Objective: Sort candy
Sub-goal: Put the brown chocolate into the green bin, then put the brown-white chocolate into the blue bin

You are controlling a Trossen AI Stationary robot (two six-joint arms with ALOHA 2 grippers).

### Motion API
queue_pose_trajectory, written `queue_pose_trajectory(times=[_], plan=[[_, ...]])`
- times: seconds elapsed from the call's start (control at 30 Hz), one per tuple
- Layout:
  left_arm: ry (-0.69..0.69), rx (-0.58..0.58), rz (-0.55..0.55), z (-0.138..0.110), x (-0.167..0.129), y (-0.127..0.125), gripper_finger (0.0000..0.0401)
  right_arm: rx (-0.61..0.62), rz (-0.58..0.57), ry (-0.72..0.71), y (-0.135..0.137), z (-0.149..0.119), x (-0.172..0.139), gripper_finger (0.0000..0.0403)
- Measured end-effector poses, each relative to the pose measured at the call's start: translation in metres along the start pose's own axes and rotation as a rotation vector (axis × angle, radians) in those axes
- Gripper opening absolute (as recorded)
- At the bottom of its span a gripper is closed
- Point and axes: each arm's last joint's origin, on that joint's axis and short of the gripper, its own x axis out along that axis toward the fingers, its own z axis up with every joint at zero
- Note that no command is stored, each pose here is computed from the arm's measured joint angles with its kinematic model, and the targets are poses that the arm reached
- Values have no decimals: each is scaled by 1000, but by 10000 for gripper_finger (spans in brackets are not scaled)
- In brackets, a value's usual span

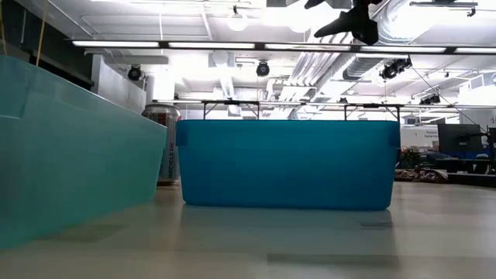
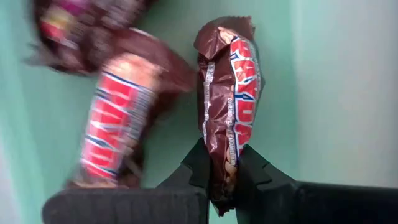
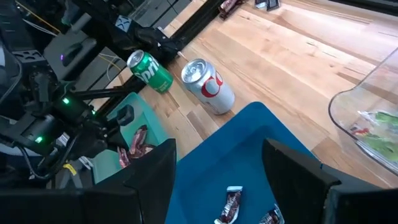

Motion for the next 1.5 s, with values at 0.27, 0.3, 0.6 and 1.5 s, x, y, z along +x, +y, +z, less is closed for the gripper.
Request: queue_pose_trajectory(times=[0.27, 0.3, 0.6, 1.5], plan=[[-8, -63, 40, 6, 9, 5, 35, -3, -4, 6, 0, -1, 0, 232], [-7, -68, 40, 6, 9, 5, 42, -7, -4, 6, 0, -1, 0, 232], [37, -92, -11, 11, 3, 0, 136, -9, -3, 6, 0, 0, 0, 232], [-258, -202, -96, 33, -146, 35, 268, -27, -3, 6, 0, -1, 0, 232]])
